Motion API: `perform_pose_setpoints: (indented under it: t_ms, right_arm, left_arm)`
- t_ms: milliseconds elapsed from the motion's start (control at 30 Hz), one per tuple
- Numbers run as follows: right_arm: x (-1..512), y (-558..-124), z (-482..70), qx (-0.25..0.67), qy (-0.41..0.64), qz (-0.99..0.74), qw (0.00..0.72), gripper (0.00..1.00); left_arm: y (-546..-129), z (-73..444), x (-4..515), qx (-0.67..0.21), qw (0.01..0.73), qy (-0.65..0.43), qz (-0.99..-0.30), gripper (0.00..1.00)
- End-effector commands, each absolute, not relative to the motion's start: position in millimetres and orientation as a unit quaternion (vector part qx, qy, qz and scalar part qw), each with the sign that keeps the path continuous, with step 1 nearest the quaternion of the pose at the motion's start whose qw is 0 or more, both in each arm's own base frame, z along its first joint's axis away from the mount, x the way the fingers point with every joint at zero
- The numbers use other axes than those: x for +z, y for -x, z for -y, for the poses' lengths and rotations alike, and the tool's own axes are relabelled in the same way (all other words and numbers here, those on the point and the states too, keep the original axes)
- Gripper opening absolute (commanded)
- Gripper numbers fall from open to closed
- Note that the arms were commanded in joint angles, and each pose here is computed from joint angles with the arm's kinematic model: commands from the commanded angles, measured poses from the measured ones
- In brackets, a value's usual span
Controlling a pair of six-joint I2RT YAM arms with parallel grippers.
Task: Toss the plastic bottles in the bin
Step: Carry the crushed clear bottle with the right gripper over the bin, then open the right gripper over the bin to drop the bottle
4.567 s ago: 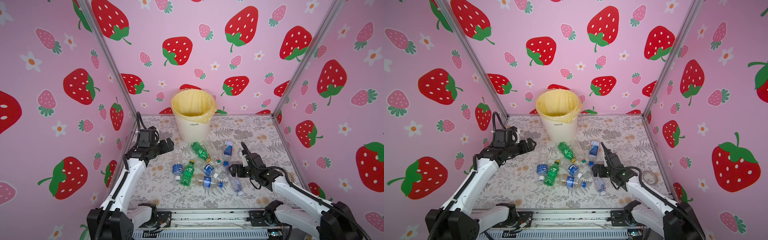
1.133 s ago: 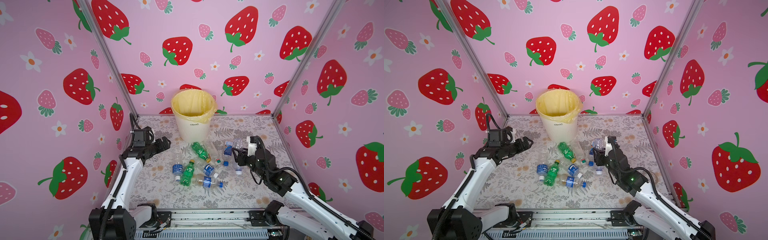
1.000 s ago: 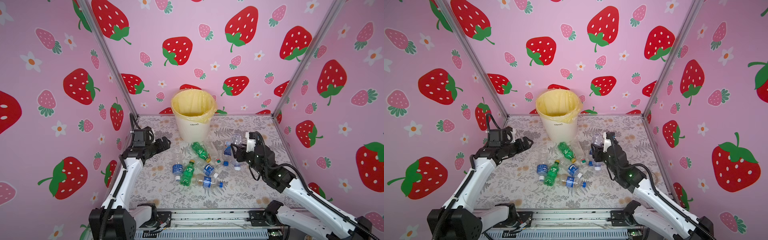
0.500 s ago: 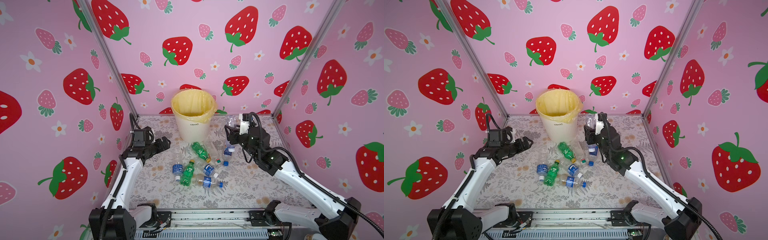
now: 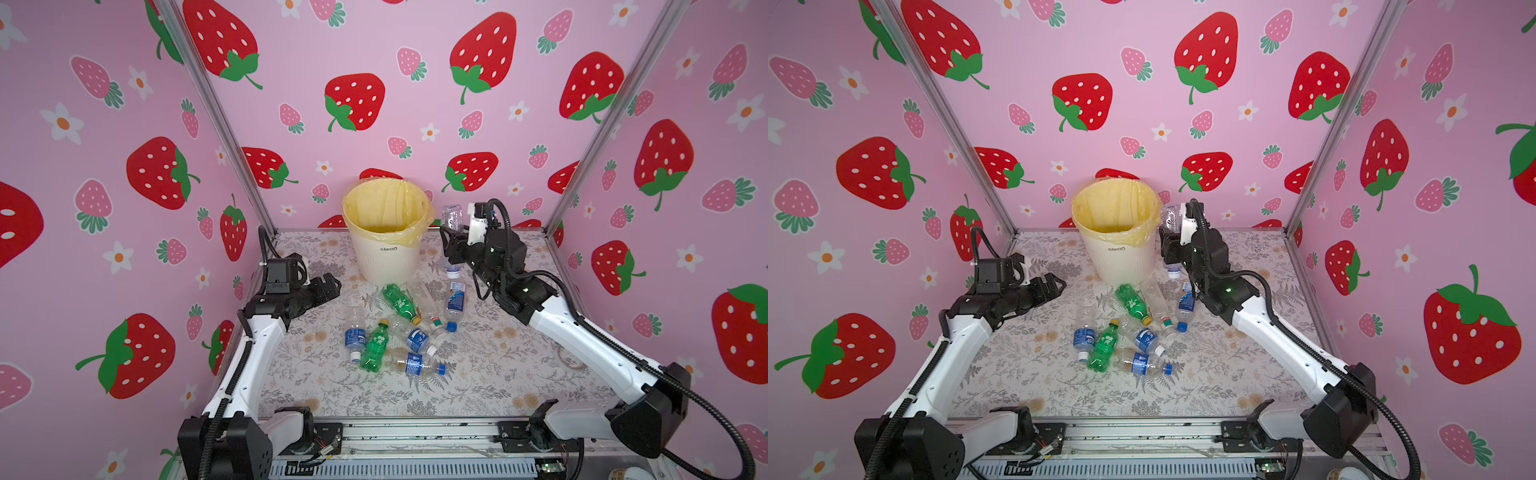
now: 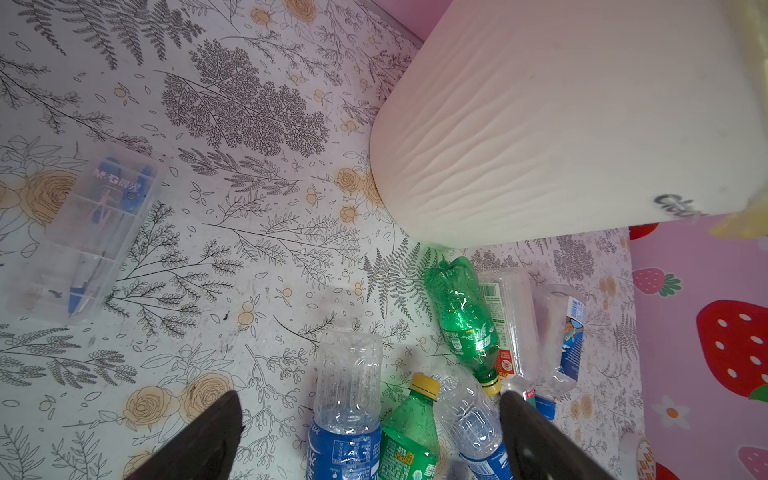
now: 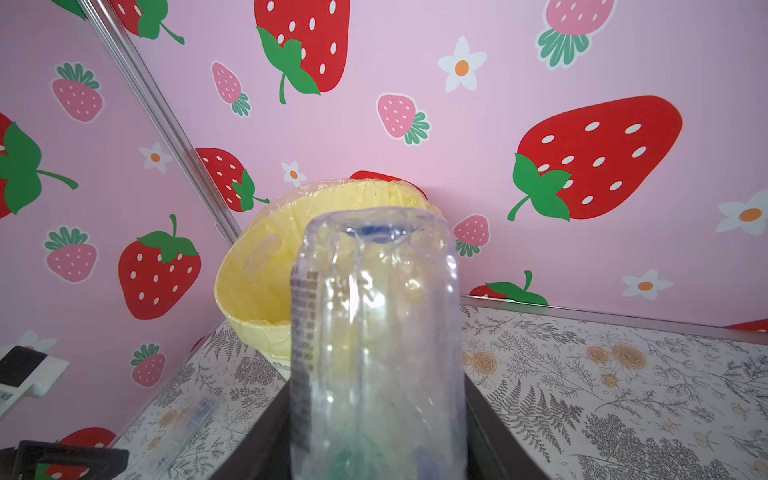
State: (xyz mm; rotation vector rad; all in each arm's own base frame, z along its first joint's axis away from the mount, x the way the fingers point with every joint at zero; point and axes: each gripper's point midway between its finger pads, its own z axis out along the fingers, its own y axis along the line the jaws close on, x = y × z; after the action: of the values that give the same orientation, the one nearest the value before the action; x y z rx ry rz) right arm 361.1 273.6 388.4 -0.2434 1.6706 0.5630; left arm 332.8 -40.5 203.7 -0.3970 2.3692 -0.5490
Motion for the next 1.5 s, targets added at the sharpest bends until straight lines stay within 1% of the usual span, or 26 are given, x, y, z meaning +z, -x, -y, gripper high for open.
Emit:
perform_pose_setpoints:
  t_ms: [0, 300, 533, 767, 900, 1033, 1200, 1300, 1400, 1433, 1467]
  right_arm:
    - [416, -367, -279, 0.267, 0.107, -0.7, 0.653, 0.54]
    - [421, -384, -289, 0.28, 0.116, -0.691, 0.657, 0.54]
    - [425, -364, -272, 0.282, 0.115, -0.676, 0.671, 0.54]
    - [405, -340, -253, 0.293, 0.106, -0.682, 0.662, 0.54]
    - [399, -336, -251, 0.294, 0.105, -0.685, 0.659, 0.54]
    - [413, -340, -262, 0.308, 0.118, -0.674, 0.661, 0.55]
    - [453, -361, -292, 0.323, 0.14, -0.647, 0.676, 0.55]
    - [479, -386, -319, 0.334, 0.15, -0.625, 0.689, 0.55]
    - [501, -420, -353, 0.348, 0.159, -0.605, 0.698, 0.56]
    - [504, -433, -369, 0.355, 0.166, -0.602, 0.696, 0.62]
    - [507, -446, -385, 0.363, 0.175, -0.598, 0.693, 0.72]
  left_arm:
    - [-332, 41, 208, -0.22, 0.339, 0.153, -0.902, 0.98]
    - [-332, 39, 208, -0.222, 0.339, 0.157, -0.901, 0.98]
    - [-333, 38, 207, -0.225, 0.338, 0.16, -0.9, 0.98]
    - [-334, 37, 207, -0.229, 0.337, 0.162, -0.899, 0.98]
    - [-334, 37, 206, -0.231, 0.334, 0.164, -0.899, 0.98]
    - [-334, 38, 205, -0.232, 0.333, 0.164, -0.899, 0.98]
    - [-334, 38, 205, -0.234, 0.332, 0.165, -0.899, 0.98]
    - [-334, 37, 206, -0.232, 0.334, 0.165, -0.899, 0.98]
    - [-335, 34, 207, -0.23, 0.337, 0.168, -0.897, 0.98]
    - [-335, 33, 207, -0.23, 0.339, 0.171, -0.896, 0.98]
    - [-336, 32, 207, -0.23, 0.339, 0.173, -0.896, 0.98]
